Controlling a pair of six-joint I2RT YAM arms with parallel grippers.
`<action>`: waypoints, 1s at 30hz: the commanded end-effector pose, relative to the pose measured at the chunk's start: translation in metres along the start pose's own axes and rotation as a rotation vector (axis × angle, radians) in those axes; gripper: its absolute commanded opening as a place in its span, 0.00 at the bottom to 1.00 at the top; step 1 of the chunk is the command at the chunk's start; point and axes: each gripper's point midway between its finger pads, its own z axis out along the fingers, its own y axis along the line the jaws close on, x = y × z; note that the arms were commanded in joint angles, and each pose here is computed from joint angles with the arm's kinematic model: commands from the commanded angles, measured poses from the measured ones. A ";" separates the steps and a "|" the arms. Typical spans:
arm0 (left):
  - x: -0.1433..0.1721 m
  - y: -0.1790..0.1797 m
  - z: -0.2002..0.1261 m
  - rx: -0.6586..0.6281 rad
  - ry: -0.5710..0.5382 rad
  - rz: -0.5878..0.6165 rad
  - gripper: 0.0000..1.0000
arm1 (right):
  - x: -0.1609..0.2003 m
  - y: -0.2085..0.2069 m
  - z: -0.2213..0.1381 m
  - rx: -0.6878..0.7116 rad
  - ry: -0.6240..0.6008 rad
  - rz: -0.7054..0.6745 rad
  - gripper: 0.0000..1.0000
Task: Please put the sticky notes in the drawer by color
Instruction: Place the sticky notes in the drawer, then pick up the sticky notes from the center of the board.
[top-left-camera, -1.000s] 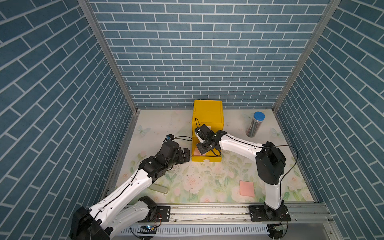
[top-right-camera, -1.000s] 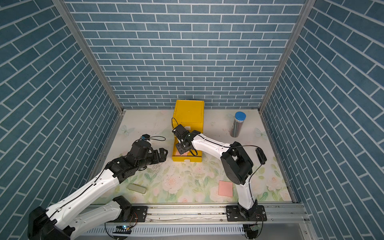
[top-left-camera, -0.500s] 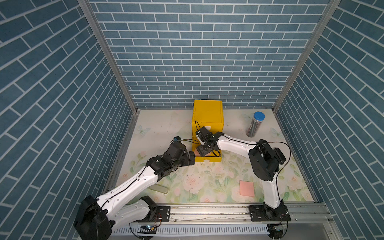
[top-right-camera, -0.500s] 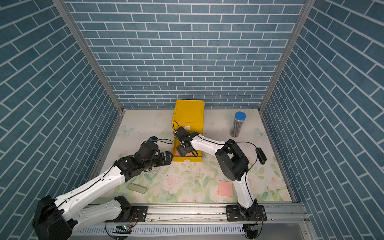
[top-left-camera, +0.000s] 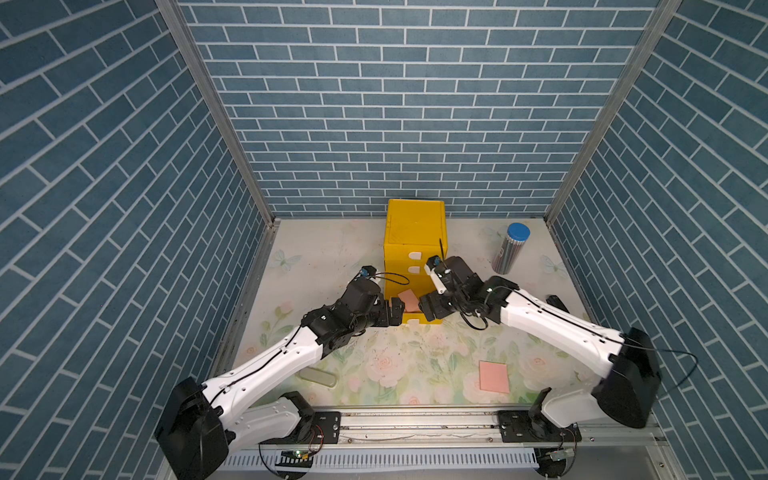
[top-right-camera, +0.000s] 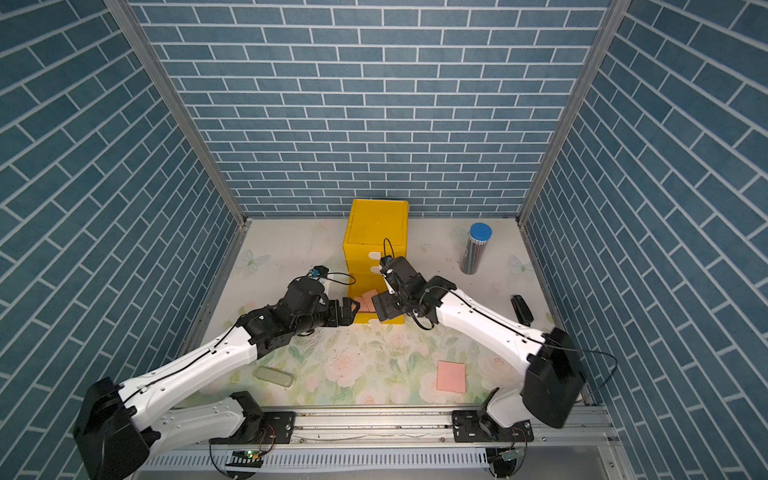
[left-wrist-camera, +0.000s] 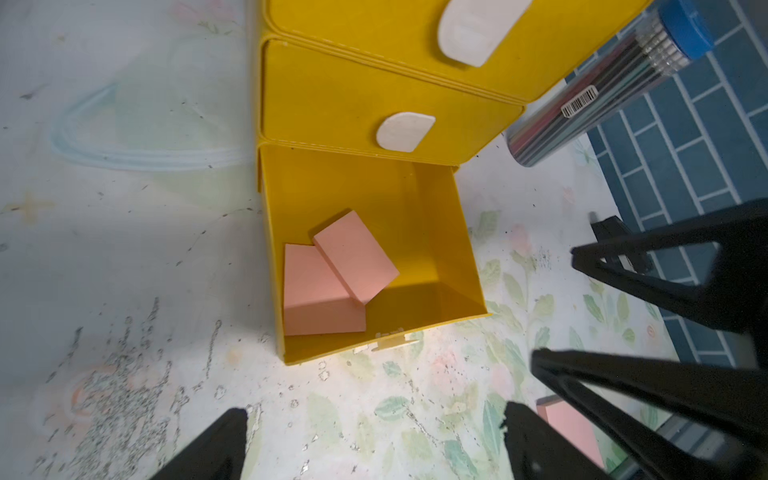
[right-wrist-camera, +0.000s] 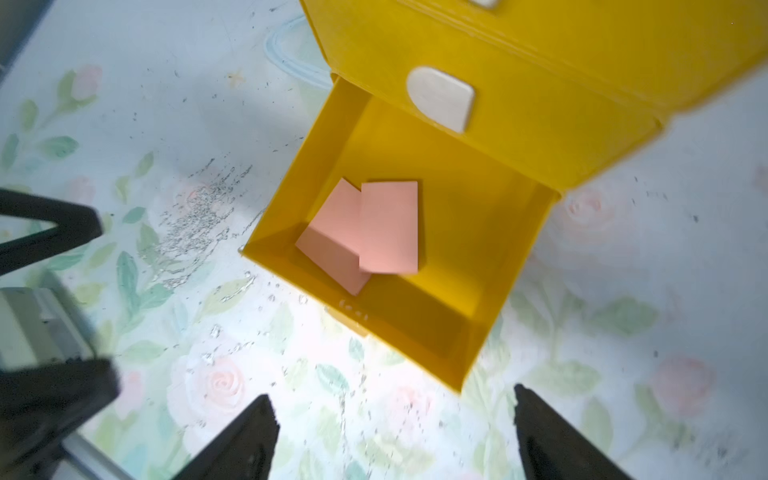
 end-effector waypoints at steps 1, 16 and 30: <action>-0.018 -0.025 0.002 0.082 -0.029 0.076 1.00 | 0.072 -0.033 -0.006 0.116 0.173 0.193 0.98; -0.009 -0.048 0.014 0.197 0.030 0.162 1.00 | 0.216 -0.087 -0.017 0.367 0.441 0.522 0.98; -0.009 -0.050 0.020 0.198 0.048 0.182 1.00 | 0.245 -0.092 0.006 0.300 0.464 0.566 0.97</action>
